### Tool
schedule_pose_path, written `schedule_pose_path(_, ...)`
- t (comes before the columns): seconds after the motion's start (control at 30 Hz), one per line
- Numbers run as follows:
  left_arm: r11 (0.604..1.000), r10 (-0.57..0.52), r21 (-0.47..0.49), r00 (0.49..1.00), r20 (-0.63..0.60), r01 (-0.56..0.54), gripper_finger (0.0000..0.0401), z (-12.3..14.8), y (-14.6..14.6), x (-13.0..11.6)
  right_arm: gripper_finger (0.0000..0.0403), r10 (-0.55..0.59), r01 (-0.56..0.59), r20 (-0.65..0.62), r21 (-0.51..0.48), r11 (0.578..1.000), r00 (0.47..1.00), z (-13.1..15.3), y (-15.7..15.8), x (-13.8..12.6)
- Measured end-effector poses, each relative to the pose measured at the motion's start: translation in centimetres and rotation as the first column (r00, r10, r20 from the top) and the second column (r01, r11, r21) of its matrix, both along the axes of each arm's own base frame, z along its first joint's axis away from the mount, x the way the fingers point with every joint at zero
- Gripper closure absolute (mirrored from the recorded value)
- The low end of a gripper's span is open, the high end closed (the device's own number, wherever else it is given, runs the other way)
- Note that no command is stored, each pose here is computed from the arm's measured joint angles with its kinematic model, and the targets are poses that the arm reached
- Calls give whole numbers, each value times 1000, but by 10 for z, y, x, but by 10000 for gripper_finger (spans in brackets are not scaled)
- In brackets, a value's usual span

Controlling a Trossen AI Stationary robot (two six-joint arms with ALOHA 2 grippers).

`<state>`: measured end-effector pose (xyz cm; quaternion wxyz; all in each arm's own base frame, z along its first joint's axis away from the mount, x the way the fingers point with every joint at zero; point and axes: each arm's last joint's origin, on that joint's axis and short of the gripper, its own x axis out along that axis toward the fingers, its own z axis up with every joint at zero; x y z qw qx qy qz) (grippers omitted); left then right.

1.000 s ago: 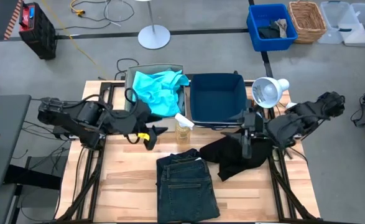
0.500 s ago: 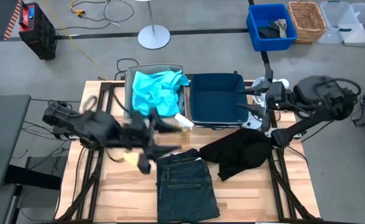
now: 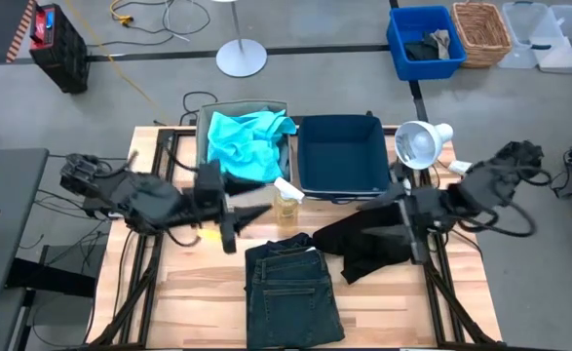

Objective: Sort clothes
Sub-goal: Put the dark blue pants into the blue laundry organizer

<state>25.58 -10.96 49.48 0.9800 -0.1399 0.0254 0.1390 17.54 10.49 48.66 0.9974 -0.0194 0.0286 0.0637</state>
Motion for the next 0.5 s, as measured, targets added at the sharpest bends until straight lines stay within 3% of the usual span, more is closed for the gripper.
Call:
schedule_pose_path(0.13,998,-26,-56,997,-68,22,163,-26,-12,7,196,-87,87,10,-4,996,996,2,5,-10)
schedule_pose_path(0.27,992,-62,-112,991,-119,48,163,-49,-24,8,196,-101,101,-10,3,995,995,-2,13,-10)
schedule_pose_path(0.5,958,-199,-251,951,-234,139,163,-80,-47,-1,196,-100,80,-164,-125,989,981,-35,43,20)
